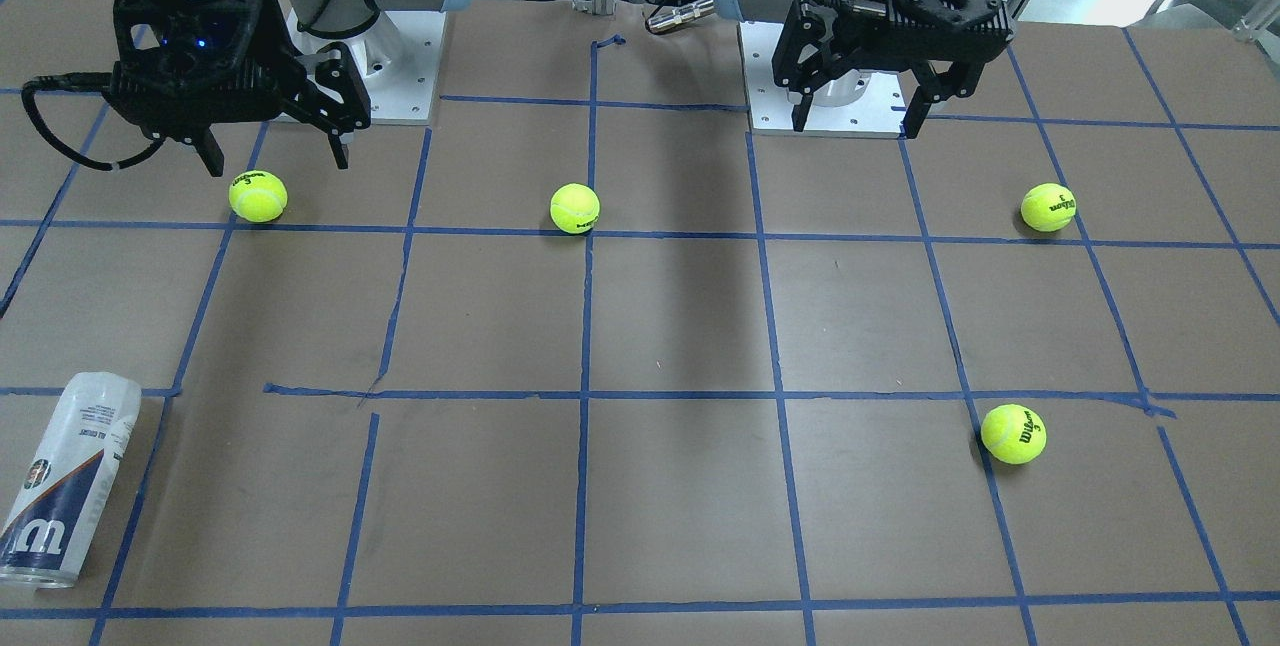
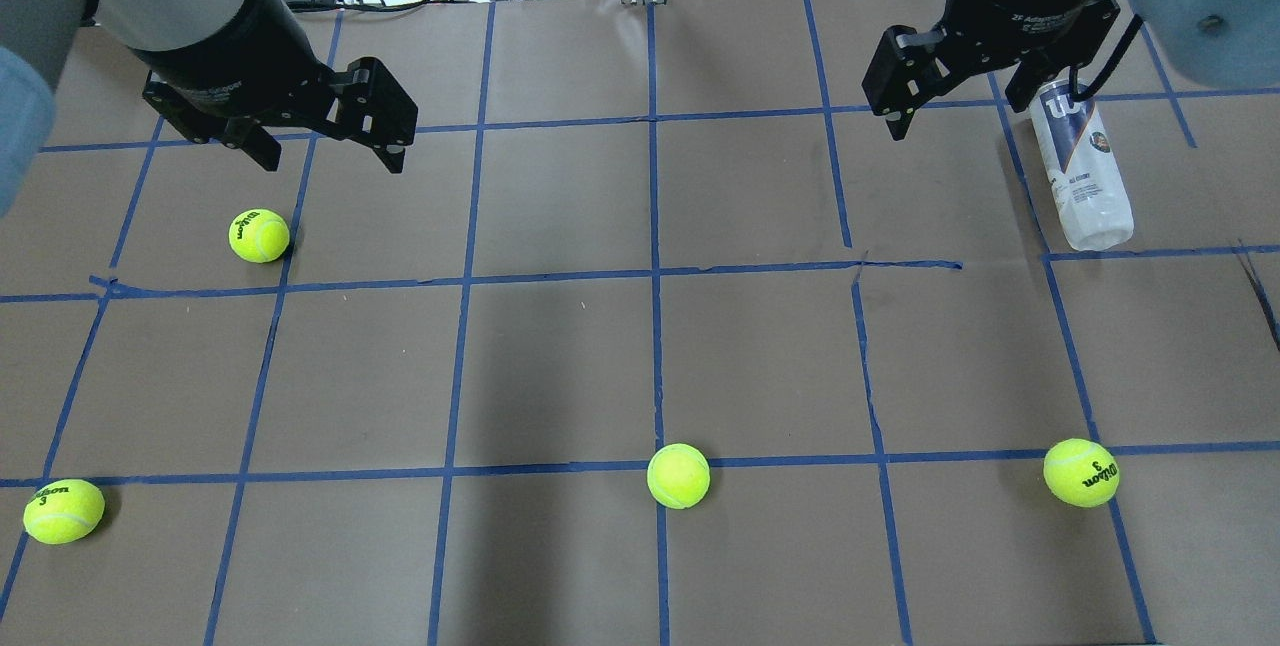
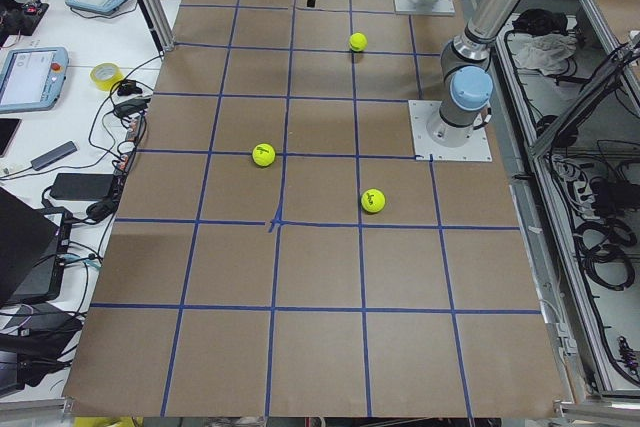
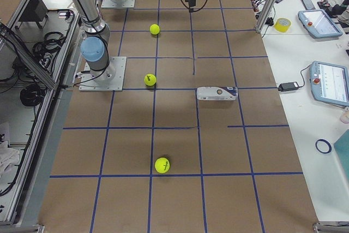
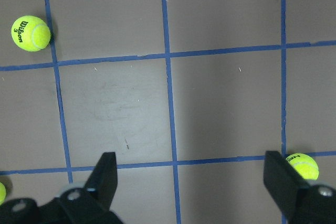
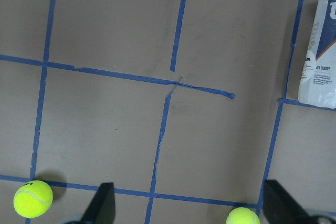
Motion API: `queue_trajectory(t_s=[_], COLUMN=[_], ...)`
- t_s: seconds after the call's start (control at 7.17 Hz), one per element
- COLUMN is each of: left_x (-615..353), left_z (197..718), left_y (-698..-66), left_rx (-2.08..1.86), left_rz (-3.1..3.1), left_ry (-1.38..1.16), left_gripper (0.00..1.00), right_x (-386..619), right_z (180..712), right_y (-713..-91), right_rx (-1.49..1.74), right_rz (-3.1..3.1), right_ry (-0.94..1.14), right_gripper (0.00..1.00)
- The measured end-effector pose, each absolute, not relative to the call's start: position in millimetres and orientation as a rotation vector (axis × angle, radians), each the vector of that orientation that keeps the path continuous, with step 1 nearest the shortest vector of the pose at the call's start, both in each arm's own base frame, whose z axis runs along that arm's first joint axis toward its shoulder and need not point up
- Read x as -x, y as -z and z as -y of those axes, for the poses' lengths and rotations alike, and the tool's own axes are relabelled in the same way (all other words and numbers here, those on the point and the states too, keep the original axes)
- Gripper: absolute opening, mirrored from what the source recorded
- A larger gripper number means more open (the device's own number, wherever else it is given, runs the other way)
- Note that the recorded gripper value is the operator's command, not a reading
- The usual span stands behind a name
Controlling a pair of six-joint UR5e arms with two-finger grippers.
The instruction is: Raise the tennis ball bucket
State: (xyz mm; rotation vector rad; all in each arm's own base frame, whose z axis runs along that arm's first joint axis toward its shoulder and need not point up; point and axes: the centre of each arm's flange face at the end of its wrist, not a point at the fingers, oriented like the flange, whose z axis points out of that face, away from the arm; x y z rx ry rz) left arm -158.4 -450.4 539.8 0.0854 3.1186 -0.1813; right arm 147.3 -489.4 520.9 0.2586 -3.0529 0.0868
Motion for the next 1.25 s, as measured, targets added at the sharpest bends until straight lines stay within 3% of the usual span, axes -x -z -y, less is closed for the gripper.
queue_trajectory(t_s=[1.25], left_x=[158.3], left_z=[450.5], left_y=[-539.6], left_rx=[-0.085], left_rz=[-3.118], left_ry=[0.181], left_gripper=[1.0], right_x=[-146.5], right_z=[489.0], right_y=[-523.1], right_rx=[-0.254], right_rz=[3.052], right_ry=[-0.093], right_gripper=[1.0])
